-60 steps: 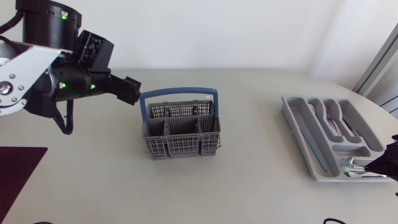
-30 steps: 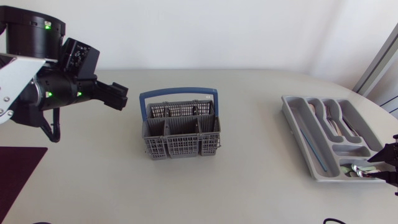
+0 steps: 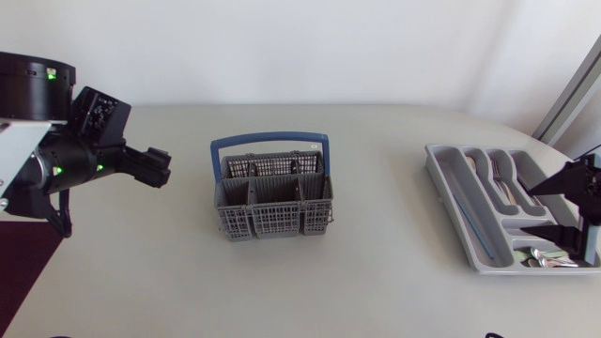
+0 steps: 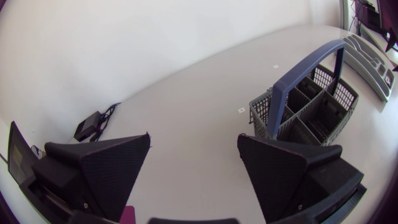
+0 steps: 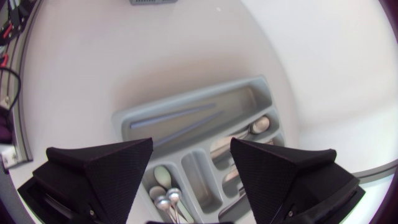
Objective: Sort the cutlery from the basket into the organizer compartments.
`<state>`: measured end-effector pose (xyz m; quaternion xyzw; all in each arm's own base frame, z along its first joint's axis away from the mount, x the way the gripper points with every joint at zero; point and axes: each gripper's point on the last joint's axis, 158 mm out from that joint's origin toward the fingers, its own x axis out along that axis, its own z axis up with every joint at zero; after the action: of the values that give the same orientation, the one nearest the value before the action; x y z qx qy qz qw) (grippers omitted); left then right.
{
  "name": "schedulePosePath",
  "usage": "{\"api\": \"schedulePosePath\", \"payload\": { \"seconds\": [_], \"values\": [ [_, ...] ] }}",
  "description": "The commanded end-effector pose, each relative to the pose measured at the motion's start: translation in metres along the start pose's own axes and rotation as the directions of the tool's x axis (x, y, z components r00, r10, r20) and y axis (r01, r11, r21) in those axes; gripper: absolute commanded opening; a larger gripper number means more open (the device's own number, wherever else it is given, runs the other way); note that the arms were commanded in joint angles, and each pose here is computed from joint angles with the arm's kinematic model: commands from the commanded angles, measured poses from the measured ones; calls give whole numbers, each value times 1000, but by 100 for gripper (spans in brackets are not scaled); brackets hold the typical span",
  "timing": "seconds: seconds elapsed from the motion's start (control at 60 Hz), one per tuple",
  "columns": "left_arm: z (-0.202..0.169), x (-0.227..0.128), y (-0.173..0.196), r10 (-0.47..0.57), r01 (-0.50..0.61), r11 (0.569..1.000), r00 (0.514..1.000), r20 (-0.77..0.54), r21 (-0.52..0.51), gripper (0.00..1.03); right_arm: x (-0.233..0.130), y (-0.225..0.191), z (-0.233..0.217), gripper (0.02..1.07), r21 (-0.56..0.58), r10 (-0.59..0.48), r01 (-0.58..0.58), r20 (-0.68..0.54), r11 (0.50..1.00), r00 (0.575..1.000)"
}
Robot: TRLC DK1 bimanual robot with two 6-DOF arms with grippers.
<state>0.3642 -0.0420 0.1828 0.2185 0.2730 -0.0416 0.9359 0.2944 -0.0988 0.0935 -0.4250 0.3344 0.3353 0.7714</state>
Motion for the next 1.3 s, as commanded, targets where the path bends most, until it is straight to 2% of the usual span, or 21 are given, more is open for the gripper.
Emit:
{"api": "schedulePosePath", "payload": {
  "seconds": [0.0,0.133,0.233,0.4,0.45,0.533,0.6,0.733,0.75,0.817,0.85,1.067,1.283],
  "values": [
    [-15,4,-5,-12,13,999,1000,-17,31,93,8,18,39,94,100,32,-38,61,994,998],
    [-21,9,-13,-52,53,998,998,-23,40,90,24,29,96,94,152,29,-50,133,987,991],
    [-27,16,-23,-89,91,995,995,-36,47,84,45,42,137,93,175,22,-48,151,983,988],
    [-47,36,-40,-146,151,987,986,-84,55,71,77,66,179,93,183,43,-73,162,980,986],
    [-53,43,-46,-164,172,983,981,-101,67,61,84,68,188,91,194,50,-83,171,977,984],
    [-60,54,-54,-186,197,976,975,-120,91,51,99,72,202,79,209,66,-102,175,973,982],
    [-65,62,-65,-227,241,965,965,-130,106,39,109,72,212,68,232,75,-119,188,965,979],
    [-71,79,-66,-233,251,962,961,-152,110,21,124,74,232,37,249,82,-137,217,959,973],
    [-72,82,-66,-231,249,962,961,-153,110,19,128,74,235,30,252,85,-139,215,958,973],
    [-74,92,-61,-221,239,966,962,-158,103,9,135,76,243,13,256,91,-148,222,955,971],
    [-76,98,-58,-218,237,967,961,-167,99,4,137,76,247,11,259,92,-151,227,954,969],
    [-83,127,-63,-245,268,959,948,-203,93,4,146,79,271,8,265,83,-154,260,952,962],
    [-59,139,-100,-320,342,931,933,-167,125,4,150,89,285,8,257,86,-156,266,954,960]
  ]
}}
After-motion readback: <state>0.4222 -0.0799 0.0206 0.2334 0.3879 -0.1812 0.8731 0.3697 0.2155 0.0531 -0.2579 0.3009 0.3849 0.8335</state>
